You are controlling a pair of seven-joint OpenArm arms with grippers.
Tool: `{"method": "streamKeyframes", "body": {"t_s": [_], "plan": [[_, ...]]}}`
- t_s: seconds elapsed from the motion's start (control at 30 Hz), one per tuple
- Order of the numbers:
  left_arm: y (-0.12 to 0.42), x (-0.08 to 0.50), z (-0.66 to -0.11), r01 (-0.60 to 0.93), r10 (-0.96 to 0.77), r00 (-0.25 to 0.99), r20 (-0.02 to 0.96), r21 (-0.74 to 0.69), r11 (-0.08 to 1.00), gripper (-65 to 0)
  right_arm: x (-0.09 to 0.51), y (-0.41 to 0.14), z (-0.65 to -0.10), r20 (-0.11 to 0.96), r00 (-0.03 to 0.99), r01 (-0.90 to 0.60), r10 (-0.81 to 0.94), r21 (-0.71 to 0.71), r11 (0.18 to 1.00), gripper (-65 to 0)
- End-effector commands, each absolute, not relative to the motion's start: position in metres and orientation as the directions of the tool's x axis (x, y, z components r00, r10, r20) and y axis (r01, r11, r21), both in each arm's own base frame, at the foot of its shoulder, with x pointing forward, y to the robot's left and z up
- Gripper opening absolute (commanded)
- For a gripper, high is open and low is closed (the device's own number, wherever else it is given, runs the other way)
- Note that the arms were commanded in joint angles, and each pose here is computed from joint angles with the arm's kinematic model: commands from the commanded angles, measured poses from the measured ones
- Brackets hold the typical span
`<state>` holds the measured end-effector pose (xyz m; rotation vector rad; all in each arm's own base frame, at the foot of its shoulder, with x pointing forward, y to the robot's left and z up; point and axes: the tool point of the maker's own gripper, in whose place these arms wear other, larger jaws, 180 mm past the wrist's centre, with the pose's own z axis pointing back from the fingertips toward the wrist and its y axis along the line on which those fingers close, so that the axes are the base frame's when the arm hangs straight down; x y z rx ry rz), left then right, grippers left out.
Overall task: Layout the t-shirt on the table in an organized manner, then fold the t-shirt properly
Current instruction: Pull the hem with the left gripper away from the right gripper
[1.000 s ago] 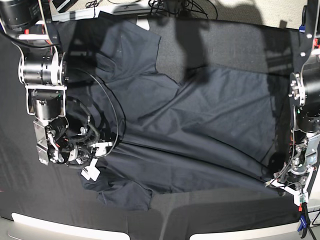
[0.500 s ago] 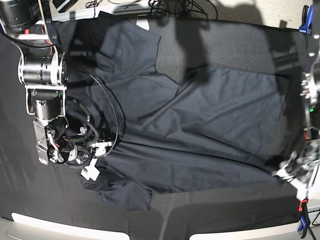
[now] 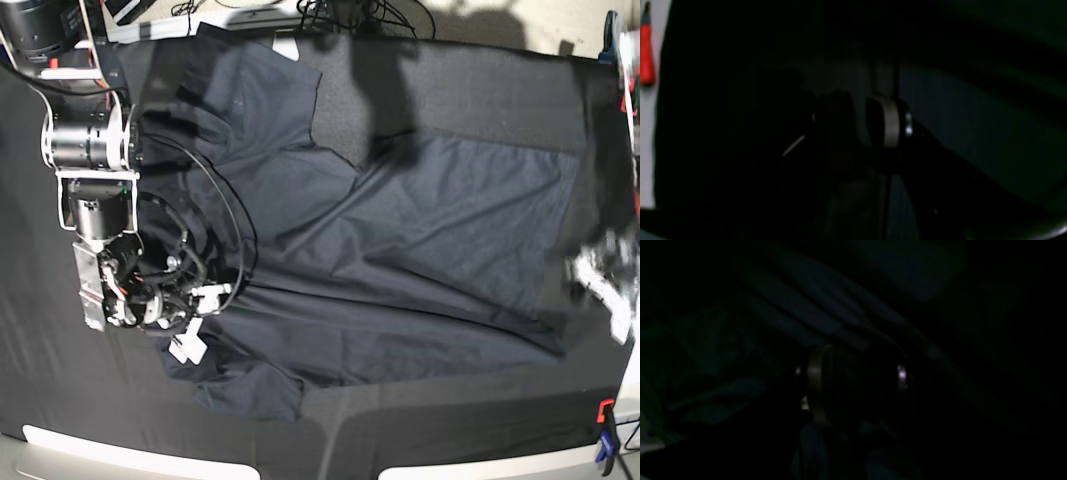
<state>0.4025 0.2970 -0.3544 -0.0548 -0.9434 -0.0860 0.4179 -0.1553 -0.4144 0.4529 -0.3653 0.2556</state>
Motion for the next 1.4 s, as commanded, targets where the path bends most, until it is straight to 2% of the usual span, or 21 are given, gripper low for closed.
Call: {"method": "streamKeyframes", "body": {"t_s": [0.0, 0.1, 0.37, 0.57, 0.9, 1.1, 1.37], "plan": [[0.305, 0.406, -0.331, 0.088, -0.067, 0.525, 0.849, 0.025, 0.996, -44.9, 0.434, -0.158, -0.397, 0.438, 0.885, -0.335, 0.16, 0.361, 0.87, -41.0], [0.305, 0.376, -0.339, 0.065, -0.042, 0.531, 0.846, 0.009, 0.998, -44.9, 0.433, -0.158, -0.397, 0.437, 0.885, -0.336, 0.161, 0.361, 0.87, -41.0], [0.332, 0.3, -0.389, -0.126, 0.142, 0.6, 0.787, -0.082, 0.989, -44.9, 0.434, -0.158, -0.397, 0.438, 0.885, -0.336, 0.16, 0.361, 0.87, -41.0], [0.332, 0.273, -0.408, -0.139, 0.157, 0.646, 0.747, -0.087, 0.986, -44.9, 0.434, -0.158, -0.397, 0.437, 0.885, -0.336, 0.16, 0.361, 0.87, -41.0], [0.314, 0.278, -0.392, -0.077, 0.189, 0.604, 0.774, -0.179, 0.981, -44.9, 0.434, -0.158, -0.397, 0.438, 0.885, -0.336, 0.16, 0.361, 0.87, -41.0], [0.305, 0.287, -0.371, -0.027, 0.157, 0.57, 0.806, -0.173, 0.985, -44.9, 0.434, -0.158, -0.397, 0.438, 0.885, -0.336, 0.16, 0.361, 0.87, -41.0], [0.301, 0.275, -0.385, -0.018, 0.143, 0.647, 0.749, -0.173, 0.985, -44.9, 0.434, -0.158, -0.397, 0.438, 0.885, -0.336, 0.16, 0.361, 0.87, -41.0]]}}
